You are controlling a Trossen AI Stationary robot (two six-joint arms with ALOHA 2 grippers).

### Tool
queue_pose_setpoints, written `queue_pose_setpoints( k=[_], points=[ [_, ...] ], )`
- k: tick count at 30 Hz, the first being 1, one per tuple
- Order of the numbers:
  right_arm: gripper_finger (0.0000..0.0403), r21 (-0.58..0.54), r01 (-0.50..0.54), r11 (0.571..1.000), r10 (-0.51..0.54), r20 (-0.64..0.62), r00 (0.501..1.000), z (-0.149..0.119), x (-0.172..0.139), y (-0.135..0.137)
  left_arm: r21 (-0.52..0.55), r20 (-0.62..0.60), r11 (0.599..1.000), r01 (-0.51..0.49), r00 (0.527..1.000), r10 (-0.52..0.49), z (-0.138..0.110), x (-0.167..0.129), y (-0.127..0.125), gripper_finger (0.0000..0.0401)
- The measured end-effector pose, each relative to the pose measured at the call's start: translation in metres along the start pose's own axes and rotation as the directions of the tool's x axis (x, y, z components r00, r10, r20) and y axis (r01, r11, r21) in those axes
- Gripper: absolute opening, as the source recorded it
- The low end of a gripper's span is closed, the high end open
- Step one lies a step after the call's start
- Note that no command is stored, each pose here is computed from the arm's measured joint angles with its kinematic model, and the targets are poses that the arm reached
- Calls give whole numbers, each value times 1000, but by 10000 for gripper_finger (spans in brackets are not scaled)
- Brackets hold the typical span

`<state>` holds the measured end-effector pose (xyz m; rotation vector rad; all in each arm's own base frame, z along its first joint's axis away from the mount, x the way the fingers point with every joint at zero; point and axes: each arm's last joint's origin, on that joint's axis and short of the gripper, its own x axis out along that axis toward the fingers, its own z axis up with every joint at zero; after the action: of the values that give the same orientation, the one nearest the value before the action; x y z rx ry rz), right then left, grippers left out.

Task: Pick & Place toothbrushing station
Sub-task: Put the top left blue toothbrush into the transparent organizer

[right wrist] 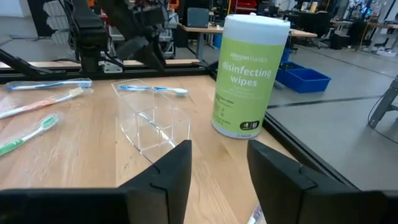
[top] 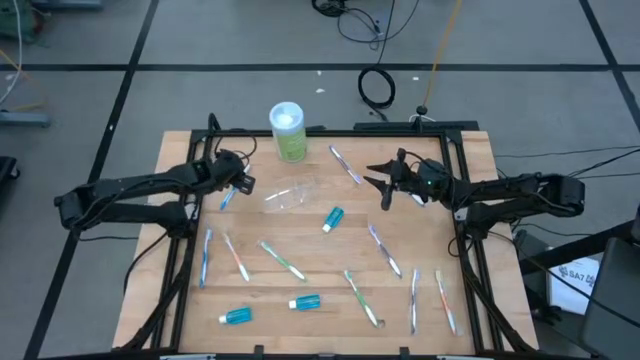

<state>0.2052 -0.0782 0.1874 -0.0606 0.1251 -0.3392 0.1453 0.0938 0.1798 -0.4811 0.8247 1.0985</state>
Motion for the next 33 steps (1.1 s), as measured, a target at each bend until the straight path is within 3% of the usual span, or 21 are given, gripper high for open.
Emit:
queue_pose_setpoints(
  k=[14,23,33],
  points=[
    [150,0,-4,1000,4,-2,1000,0,0,0,-8,-111,996,-87,990,85,-2,24,5,175],
    [147,0,-4,1000,4,-2,1000,0,0,0,-27,-117,999,-39,992,36,1,34,-1,175],
    [147,0,-4,1000,4,-2,1000,0,0,0,7,-179,997,-73,981,73,-6,51,-5,175]
  ],
)
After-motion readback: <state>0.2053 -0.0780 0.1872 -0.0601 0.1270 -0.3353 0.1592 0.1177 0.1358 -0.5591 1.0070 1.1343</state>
